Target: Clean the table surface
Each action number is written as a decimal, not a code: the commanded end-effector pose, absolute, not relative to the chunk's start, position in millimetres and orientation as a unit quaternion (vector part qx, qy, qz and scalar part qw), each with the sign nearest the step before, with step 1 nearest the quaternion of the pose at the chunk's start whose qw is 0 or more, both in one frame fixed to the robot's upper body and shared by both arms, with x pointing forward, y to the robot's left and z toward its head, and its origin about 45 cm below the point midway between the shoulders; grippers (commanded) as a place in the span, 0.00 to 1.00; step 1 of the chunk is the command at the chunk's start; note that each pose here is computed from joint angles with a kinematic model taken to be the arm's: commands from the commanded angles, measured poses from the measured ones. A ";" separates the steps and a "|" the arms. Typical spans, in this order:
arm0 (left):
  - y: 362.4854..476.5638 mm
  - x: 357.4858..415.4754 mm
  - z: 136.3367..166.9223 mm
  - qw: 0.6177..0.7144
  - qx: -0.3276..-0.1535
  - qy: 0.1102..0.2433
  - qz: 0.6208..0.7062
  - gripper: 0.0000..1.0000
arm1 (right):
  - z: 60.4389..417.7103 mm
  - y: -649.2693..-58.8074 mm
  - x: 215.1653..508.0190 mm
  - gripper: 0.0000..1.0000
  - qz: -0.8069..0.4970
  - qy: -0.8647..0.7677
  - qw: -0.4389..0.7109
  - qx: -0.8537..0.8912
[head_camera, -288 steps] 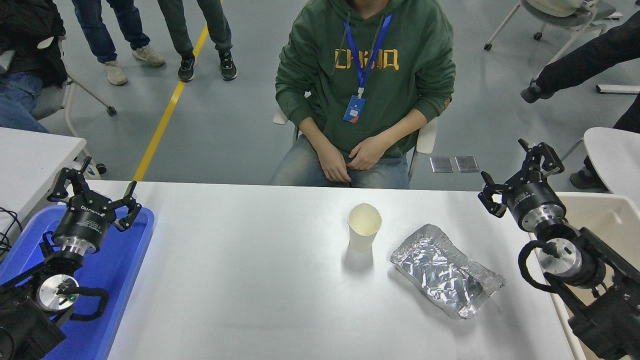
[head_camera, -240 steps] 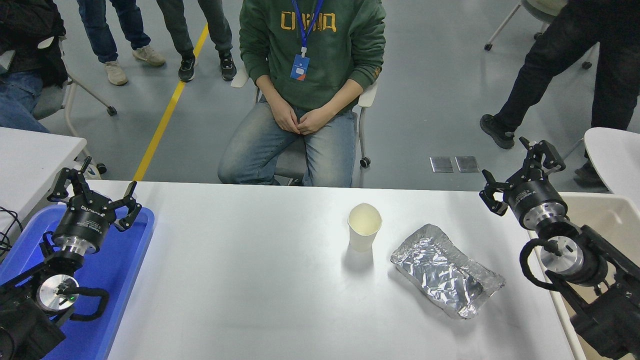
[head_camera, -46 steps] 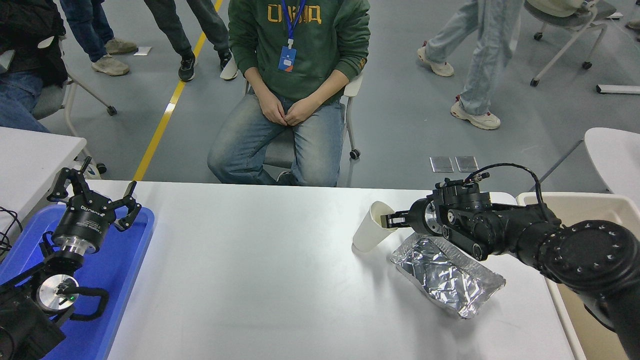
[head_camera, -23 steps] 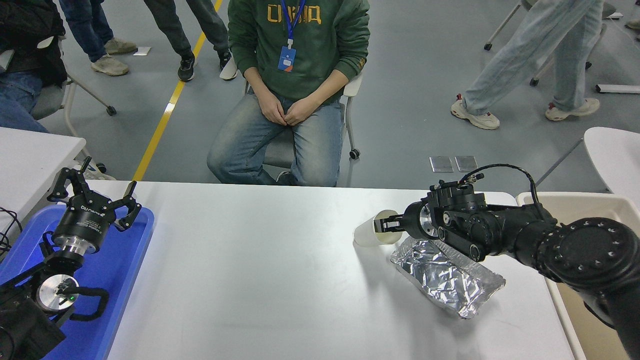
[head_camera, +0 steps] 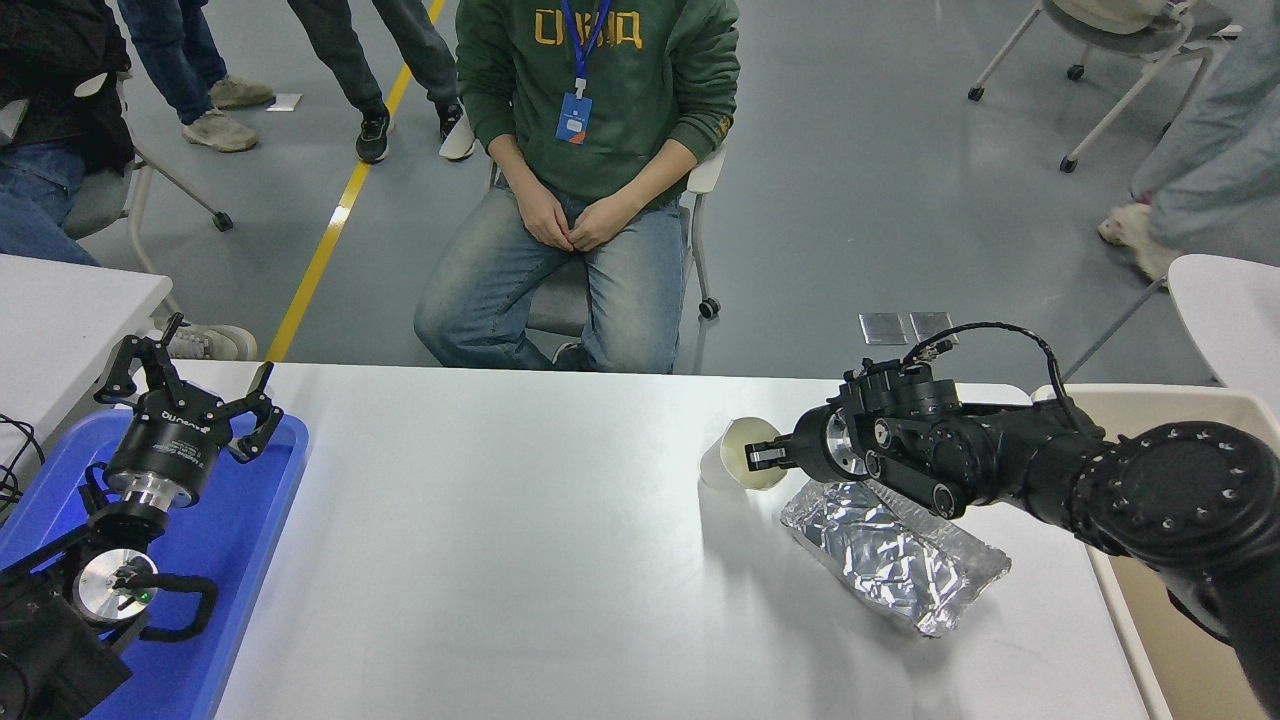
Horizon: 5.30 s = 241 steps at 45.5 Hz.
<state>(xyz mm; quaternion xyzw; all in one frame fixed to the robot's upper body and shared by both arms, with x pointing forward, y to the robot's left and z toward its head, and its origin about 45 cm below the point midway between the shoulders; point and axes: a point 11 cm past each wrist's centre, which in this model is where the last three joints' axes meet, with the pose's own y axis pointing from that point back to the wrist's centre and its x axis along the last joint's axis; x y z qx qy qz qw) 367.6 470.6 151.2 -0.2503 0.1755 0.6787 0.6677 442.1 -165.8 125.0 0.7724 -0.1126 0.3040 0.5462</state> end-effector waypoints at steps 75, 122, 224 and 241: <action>470.6 367.6 151.2 0.668 -0.250 0.175 0.679 1.00 | 385.4 -377.0 417.1 0.00 0.237 -0.262 0.502 0.790; 470.6 367.6 151.2 0.668 -0.250 0.175 0.679 1.00 | 290.6 -598.4 357.8 0.00 0.090 -0.525 0.571 0.625; 470.6 367.6 151.2 0.668 -0.250 0.175 0.679 1.00 | 64.6 -551.9 300.0 1.00 -0.018 -0.729 0.537 0.425; 470.6 367.6 151.2 0.668 -0.250 0.175 0.679 1.00 | 110.6 -530.9 351.8 1.00 -0.052 -0.762 0.397 0.510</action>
